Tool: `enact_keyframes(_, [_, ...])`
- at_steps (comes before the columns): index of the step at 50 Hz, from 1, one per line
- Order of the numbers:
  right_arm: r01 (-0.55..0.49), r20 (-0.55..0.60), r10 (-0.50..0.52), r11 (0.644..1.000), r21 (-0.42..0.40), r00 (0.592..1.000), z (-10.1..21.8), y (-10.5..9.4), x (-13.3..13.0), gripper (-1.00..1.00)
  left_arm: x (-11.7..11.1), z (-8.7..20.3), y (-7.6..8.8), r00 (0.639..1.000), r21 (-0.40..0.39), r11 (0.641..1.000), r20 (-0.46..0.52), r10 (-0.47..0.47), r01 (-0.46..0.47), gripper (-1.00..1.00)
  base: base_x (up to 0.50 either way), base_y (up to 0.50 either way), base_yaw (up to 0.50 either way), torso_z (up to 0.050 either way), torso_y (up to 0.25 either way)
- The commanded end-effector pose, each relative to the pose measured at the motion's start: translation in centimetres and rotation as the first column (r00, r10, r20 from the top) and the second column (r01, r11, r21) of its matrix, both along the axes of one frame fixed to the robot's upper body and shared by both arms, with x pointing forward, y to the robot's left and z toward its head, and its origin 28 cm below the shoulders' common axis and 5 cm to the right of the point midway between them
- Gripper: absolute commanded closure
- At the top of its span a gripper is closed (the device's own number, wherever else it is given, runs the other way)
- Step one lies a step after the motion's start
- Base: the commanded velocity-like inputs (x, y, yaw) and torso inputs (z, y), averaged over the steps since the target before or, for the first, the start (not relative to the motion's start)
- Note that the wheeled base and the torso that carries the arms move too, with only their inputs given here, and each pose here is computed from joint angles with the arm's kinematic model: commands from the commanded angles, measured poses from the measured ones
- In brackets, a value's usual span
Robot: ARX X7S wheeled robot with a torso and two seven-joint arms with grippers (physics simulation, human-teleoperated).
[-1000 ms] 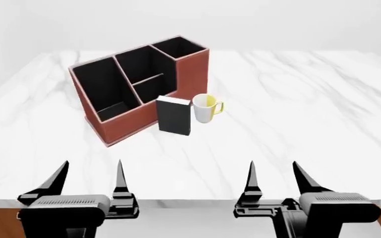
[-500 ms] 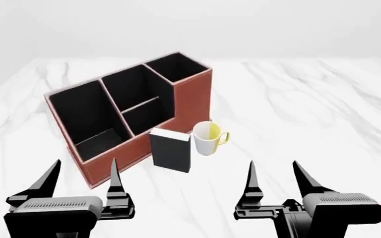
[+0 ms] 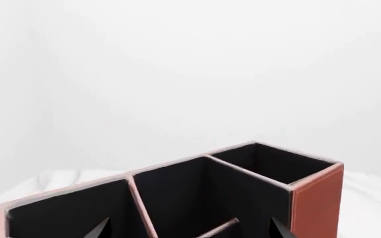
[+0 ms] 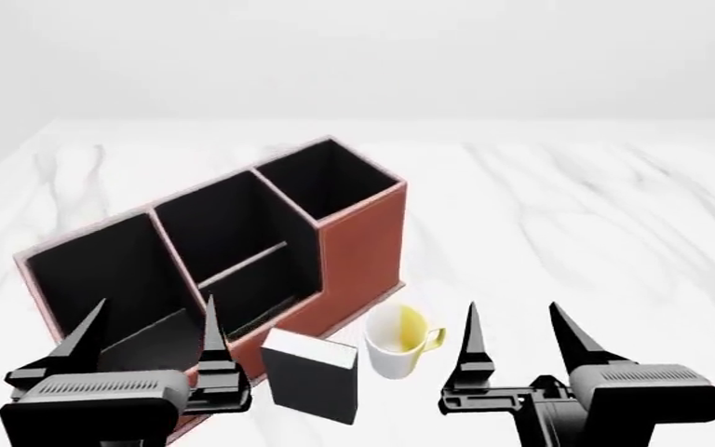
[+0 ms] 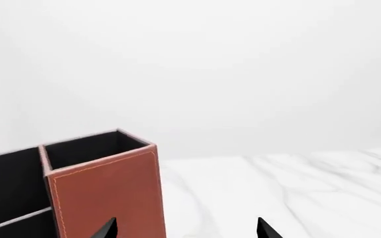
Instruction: Pick up the book and place it in the right compartment of the caddy.
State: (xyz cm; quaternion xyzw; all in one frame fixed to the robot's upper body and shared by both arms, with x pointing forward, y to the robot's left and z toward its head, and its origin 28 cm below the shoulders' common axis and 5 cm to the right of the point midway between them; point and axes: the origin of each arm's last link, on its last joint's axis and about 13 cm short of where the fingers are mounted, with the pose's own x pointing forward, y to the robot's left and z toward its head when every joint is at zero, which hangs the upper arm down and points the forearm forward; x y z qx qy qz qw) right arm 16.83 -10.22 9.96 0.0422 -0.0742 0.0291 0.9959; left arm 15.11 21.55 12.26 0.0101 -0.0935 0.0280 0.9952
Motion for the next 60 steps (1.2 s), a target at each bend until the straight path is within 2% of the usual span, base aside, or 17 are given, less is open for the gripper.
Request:
enact_keyframes(1, [0.001, 0.014, -0.001, 1.000, 0.010, 1.000, 0.02, -0.05, -0.05, -1.00, 0.00, 0.02, -0.01, 1.000, -0.001, 1.000, 0.002, 0.002, -0.002, -1.00, 0.50, 0.00, 0.00, 0.000, 0.000])
enact_keyframes(4, [0.003, 0.018, -0.004, 1.000, 0.011, 1.000, 0.00, -0.06, -0.05, -1.00, -0.01, 0.03, -0.03, 1.000, -0.001, 1.000, 0.002, 0.000, 0.000, -1.00, 0.00, 0.00, 0.00, 0.000, 0.005])
enact_keyframes(5, [0.001, 0.012, -0.001, 0.999, 0.040, 1.000, 0.08, -0.06, -0.02, -1.00, 0.00, 0.03, -0.03, 1.000, -0.002, 1.000, 0.001, 0.000, 0.000, -1.00, 0.00, 0.00, 0.00, 0.000, 0.000])
enact_keyframes(7, [-0.003, 0.002, 0.003, 1.000, 0.027, 1.000, -0.08, 0.01, 0.00, -1.00, 0.00, 0.00, -0.04, 1.000, -0.001, 1.000, 0.001, -0.001, 0.001, -1.00, 0.00, 0.00, 0.00, 0.000, 0.000])
enact_keyframes(25, [-0.019, 0.012, 0.018, 0.999, 0.030, 1.000, 0.09, 0.12, -0.14, -1.00, -0.10, 0.08, -0.07, 1.000, 0.001, 1.000, 0.004, -0.006, 0.006, -1.00, -0.10, -0.50, 0.00, 0.000, 0.000])
enact_keyframes(34, [-0.011, 0.006, 0.011, 0.999, 0.050, 1.000, 0.17, 0.07, -0.18, -1.00, -0.09, 0.07, -0.10, 1.000, 0.001, 1.000, 0.004, -0.008, 0.008, -1.00, 0.00, 0.00, 0.00, 0.000, 0.000])
enact_keyframes(37, [-0.002, 0.016, 0.002, 1.000, 0.009, 1.000, 0.10, 0.10, -0.17, -1.00, -0.08, 0.07, -0.10, 1.000, 0.001, 1.000, 0.004, -0.007, 0.007, -1.00, 0.00, 0.00, 0.00, 0.000, 0.000])
enact_keyframes(38, [0.002, 0.006, -0.002, 1.000, 0.022, 1.000, 0.07, 0.10, -0.13, -1.00, -0.08, 0.07, -0.10, 1.000, 0.001, 1.000, 0.004, -0.007, 0.007, -1.00, 0.00, 0.15, 0.00, 0.000, 0.000])
enact_keyframes(39, [0.008, 0.012, -0.009, 1.000, 0.010, 1.000, 0.08, 0.10, -0.12, -1.00, -0.07, 0.07, -0.09, 1.000, 0.001, 1.000, 0.004, -0.007, 0.007, -1.00, 0.00, 0.00, 0.50, 0.000, 0.000])
enact_keyframes(40, [-0.047, 0.022, 0.047, 0.998, 0.034, 0.999, 0.05, 0.18, -0.35, -1.00, -0.07, 0.06, -0.09, 1.000, 0.001, 1.000, 0.004, -0.007, 0.007, -1.00, 0.00, 0.00, 0.50, 0.000, 0.000])
enact_keyframes(42, [-0.008, 0.016, 0.008, 1.000, 0.010, 1.000, 0.12, 0.20, -0.28, -1.00, -0.07, 0.06, -0.08, 1.000, 0.002, 1.000, 0.004, -0.006, 0.006, -1.00, 0.00, 0.00, 0.50, 0.000, 0.000])
enact_keyframes(60, [-0.016, 0.016, 0.016, 1.000, 0.006, 1.000, 0.14, 0.28, -0.21, -1.00, -0.14, 0.15, -0.09, 1.000, 0.001, 1.000, 0.005, -0.007, 0.007, -1.00, 0.00, 0.00, 0.50, 0.000, 0.000])
